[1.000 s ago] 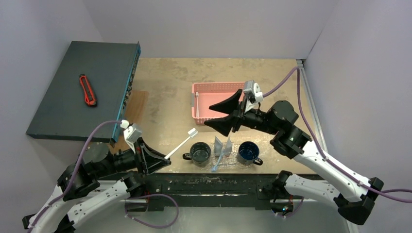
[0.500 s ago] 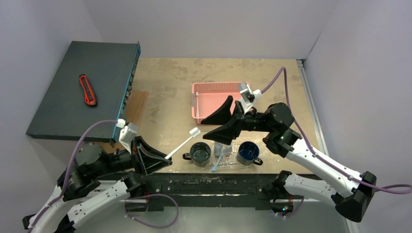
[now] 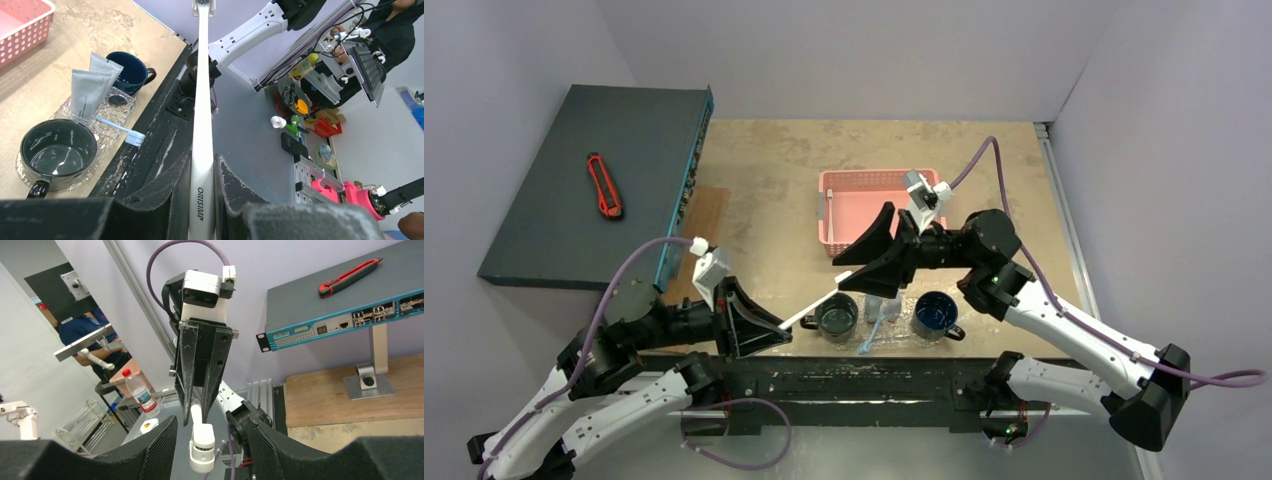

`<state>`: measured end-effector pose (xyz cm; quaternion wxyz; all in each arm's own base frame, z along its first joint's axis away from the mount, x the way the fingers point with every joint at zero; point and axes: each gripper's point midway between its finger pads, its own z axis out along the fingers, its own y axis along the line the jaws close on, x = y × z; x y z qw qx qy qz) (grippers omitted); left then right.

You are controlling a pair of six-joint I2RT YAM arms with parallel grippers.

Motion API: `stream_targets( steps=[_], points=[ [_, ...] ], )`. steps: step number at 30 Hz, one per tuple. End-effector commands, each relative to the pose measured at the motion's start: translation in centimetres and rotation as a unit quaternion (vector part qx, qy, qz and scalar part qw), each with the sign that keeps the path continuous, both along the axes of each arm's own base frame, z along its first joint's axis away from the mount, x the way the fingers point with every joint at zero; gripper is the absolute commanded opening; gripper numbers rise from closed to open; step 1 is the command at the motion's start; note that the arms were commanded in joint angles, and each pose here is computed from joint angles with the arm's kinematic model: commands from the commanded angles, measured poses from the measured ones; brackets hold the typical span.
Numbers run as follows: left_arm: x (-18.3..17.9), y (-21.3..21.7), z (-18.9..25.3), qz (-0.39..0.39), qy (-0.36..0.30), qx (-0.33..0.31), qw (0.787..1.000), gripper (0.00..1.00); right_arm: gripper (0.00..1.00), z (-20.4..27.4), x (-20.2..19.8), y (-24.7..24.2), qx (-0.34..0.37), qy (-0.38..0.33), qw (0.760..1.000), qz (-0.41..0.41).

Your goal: Prepare toiletry sets of a toothbrush and toothpaste on the tray

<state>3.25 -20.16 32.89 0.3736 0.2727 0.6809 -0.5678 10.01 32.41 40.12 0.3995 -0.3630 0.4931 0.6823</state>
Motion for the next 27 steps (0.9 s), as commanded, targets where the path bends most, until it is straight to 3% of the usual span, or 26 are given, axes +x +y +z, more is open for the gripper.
stream_targets(
  steps=[1,8,20,26,27],
  points=[
    [-0.1,0.0,1.7,-0.007,-0.032,-0.023,0.999,0.0,0.54,1.2,-0.6,-0.3,0.008,-0.015,1.0,0.015],
    [0.1,0.3,1.8,0.002,-0.038,-0.018,0.999,0.0,0.49,0.3,-0.4,-0.2,-0.013,-0.013,1.0,0.011],
    [0.5,0.0,1.5,0.005,-0.038,-0.008,0.999,0.0,0.27,0.2,-0.8,-0.1,-0.021,-0.016,0.999,0.026],
    [0.7,-0.1,1.3,0.008,-0.038,-0.004,0.999,0.0,0.01,0.0,-0.9,-0.1,-0.025,-0.015,0.999,0.035],
    [0.8,-0.2,1.3,0.008,-0.037,-0.003,0.999,0.0,0.0,0.0,-0.9,-0.1,-0.024,-0.016,0.999,0.034]
  ],
)
